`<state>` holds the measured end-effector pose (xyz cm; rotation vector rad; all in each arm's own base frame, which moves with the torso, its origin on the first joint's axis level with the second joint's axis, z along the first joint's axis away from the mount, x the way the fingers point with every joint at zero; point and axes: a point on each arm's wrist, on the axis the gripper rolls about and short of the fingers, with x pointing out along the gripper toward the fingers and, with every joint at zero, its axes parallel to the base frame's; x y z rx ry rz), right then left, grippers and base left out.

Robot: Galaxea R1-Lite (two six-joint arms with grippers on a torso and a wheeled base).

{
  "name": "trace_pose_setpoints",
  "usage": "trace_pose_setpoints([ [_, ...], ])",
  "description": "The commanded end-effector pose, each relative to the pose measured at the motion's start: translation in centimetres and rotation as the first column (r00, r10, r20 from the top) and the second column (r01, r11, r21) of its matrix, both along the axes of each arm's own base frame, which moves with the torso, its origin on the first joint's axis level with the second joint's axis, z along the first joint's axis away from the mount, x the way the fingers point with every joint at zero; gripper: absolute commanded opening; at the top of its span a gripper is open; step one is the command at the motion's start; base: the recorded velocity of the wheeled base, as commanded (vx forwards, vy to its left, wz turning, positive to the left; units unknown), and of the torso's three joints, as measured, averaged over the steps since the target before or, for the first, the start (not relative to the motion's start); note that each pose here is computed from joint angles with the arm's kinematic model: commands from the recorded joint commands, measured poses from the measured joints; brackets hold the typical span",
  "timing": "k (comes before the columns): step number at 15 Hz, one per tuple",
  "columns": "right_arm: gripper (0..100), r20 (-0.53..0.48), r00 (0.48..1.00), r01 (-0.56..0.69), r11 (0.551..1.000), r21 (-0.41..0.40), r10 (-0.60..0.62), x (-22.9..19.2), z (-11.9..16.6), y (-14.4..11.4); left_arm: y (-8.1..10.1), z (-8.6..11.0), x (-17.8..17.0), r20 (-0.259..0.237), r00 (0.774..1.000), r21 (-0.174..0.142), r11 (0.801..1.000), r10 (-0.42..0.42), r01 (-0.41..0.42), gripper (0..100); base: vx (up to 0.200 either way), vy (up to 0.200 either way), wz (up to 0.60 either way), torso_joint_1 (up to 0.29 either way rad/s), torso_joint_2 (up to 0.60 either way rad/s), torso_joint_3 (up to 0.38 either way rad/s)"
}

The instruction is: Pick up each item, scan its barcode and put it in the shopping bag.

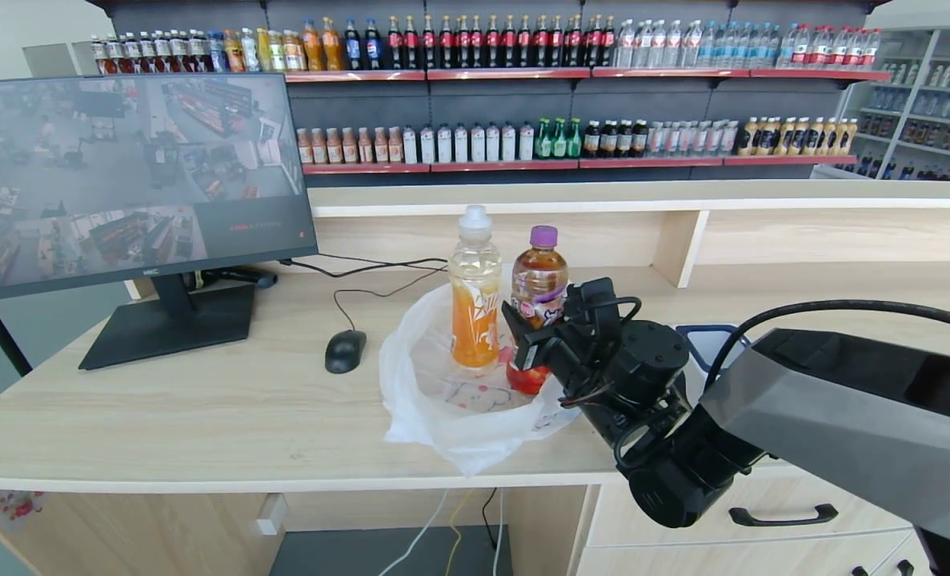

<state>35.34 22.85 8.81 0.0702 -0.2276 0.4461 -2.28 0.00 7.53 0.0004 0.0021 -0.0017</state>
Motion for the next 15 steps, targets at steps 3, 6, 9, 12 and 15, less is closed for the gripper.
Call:
trace_pose_setpoints([
  [3,0,-0.021,1.000,0.007,1.000,-0.016,-0.007,0.3,-0.9,-0.1,0.0,0.0,0.0,0.001,1.000,0.001,1.000,0.000,0.000,100,0.000,0.000,0.00,0.000,0.00,0.000],
  [6,0,-0.038,0.999,0.003,1.000,-0.027,-0.004,0.1,-1.5,-0.1,0.0,0.0,0.0,0.002,1.000,0.001,1.000,0.000,0.000,100,0.000,0.000,0.00,0.000,0.00,0.000],
  [9,0,-0.043,0.999,0.002,1.000,-0.030,-0.003,0.1,-1.7,0.0,0.0,0.0,0.0,0.001,1.000,0.001,1.000,0.000,0.000,100,0.000,0.000,0.00,0.000,0.00,0.000],
  [12,0,-0.059,0.998,0.003,0.999,-0.041,-0.005,-0.2,-2.1,-0.3,0.0,0.0,0.0,0.001,1.000,0.001,1.000,0.000,0.000,100,0.000,0.000,0.00,0.000,0.00,0.000],
  [15,0,-0.059,0.998,0.001,0.999,-0.041,-0.003,-0.2,-2.1,-0.2,0.0,0.0,0.0,0.001,1.000,0.001,1.000,0.000,0.000,100,0.000,0.000,0.00,0.000,0.00,0.000],
])
